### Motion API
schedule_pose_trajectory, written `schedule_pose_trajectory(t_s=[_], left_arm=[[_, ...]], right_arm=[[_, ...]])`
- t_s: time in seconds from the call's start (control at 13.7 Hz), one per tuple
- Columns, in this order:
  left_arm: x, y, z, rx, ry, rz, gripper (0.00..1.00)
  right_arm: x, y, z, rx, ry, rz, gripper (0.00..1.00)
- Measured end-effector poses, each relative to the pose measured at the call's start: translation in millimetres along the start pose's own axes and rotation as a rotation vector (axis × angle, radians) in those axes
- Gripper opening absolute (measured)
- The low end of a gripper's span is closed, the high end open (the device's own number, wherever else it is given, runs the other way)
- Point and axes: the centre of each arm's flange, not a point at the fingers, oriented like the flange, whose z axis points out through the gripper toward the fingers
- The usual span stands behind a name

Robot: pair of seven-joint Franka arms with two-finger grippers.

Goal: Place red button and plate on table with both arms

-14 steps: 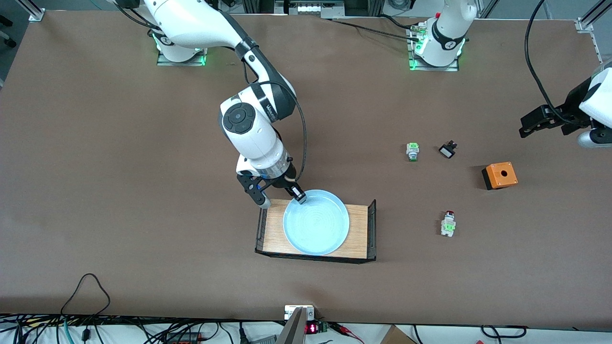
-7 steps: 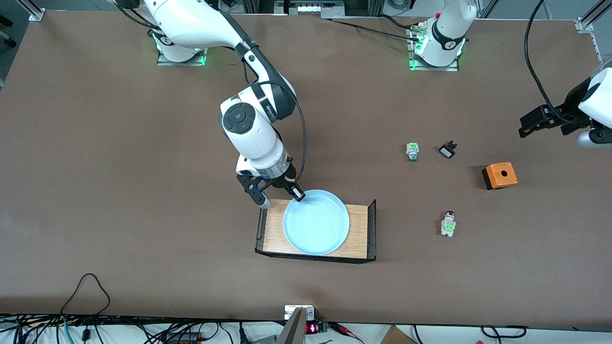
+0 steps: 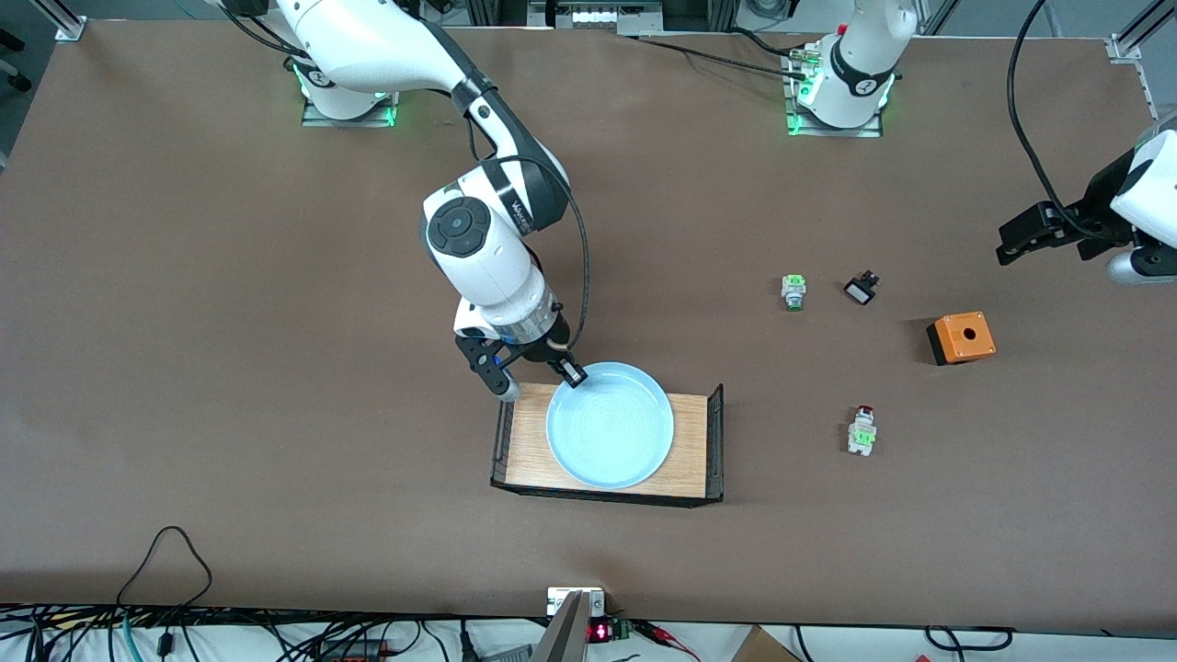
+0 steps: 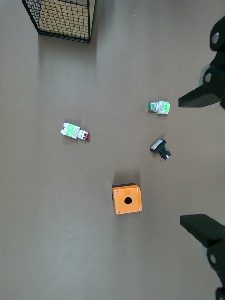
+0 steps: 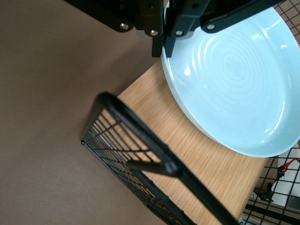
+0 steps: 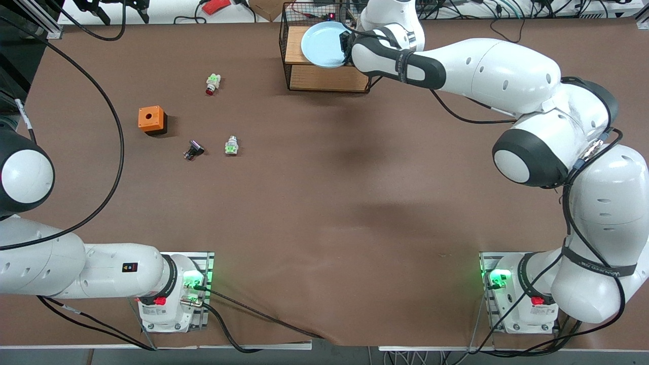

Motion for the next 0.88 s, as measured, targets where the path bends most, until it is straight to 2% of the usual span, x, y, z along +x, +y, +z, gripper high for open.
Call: schedule_pose_trajectory(t_s=[0.36, 0.58, 0.88], left_arm=[[-0.3, 0.1, 0.5, 0.000, -0.003, 0.000, 1.00], [-1.1, 0.8, 1.1, 0.001, -0.010, 0.002, 1.00], [-1.4, -0.1, 1.4, 0.001, -0.013, 0.000, 1.00]], right_arm=[[-7.6, -10.3, -12.0, 0.054, -0.001, -0.008, 0.03], [-11.4, -21.1, -39.2, 0.088, -0.028, 0.014, 0.03], [-8.2, -28.0, -99.8, 0.047, -0.055, 0.018, 0.03]])
